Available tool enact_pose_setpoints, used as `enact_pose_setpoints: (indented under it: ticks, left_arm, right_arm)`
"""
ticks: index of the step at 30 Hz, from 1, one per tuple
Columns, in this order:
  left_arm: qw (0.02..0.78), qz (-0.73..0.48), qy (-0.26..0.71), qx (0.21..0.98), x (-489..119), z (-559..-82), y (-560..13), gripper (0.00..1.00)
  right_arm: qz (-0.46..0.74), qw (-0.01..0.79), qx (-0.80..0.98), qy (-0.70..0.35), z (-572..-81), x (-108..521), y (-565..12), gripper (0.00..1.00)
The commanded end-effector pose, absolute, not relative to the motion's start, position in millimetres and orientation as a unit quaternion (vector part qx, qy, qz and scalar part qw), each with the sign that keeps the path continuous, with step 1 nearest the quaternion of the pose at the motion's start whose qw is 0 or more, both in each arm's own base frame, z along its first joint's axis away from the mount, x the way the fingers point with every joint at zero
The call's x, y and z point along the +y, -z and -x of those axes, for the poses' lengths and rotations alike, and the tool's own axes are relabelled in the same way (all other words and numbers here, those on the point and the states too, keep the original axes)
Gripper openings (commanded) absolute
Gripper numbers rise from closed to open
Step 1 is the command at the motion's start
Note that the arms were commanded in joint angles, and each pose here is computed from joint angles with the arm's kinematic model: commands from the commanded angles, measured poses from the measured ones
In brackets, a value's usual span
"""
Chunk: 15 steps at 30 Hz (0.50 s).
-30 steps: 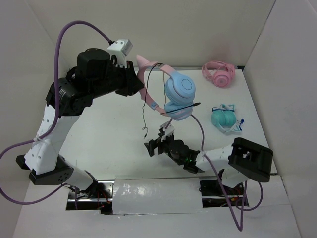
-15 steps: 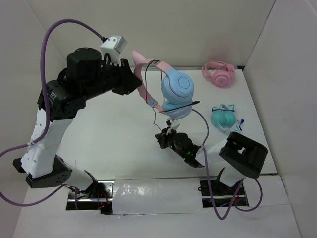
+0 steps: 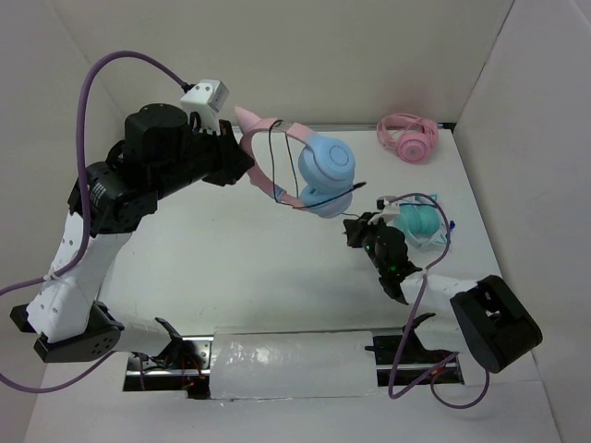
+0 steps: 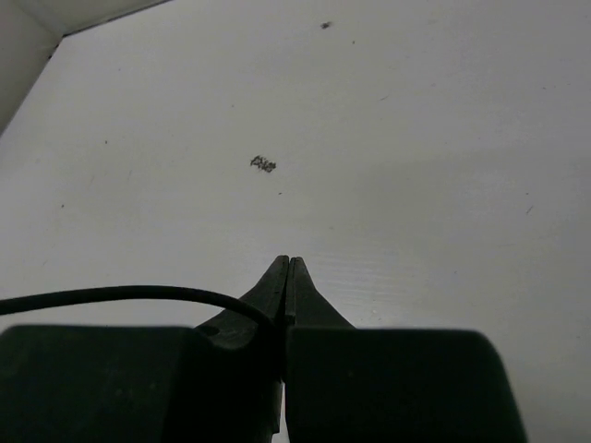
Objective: Wrap the headphones
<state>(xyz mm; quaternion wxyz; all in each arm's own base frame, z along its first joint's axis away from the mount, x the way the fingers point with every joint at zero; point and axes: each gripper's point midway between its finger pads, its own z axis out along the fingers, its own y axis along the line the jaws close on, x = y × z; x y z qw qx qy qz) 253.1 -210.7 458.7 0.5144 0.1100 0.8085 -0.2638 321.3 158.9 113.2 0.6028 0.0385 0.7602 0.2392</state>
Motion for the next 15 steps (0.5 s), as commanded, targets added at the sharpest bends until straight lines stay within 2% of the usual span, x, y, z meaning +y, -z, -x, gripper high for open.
enact_pose_setpoints:
  ticks: [1,7,11,15]
  left_arm:
    - [0.594,-0.095,0.318,0.733,-211.0,-252.0,-522.6,0.0]
    - [0.603,-0.115,0.345,0.71,-216.2,-242.1,-539.3,0.0]
    - [0.608,-0.115,0.35,0.703,-212.9,-236.9,-544.9,0.0]
    - [0.59,-0.149,0.369,0.702,-225.1,-229.8,-534.2,0.0]
  right_arm:
    - [-0.032,0.579,0.78,-0.235,-322.8,152.9,-105.0,0.0]
    - [-0.044,0.56,0.793,-0.236,-341.0,147.2,-92.6,0.0]
    - [-0.045,0.528,0.802,-0.277,-348.0,153.4,-79.0,0.0]
    - [0.002,0.529,0.788,-0.317,-354.1,176.1,-95.0,0.0]
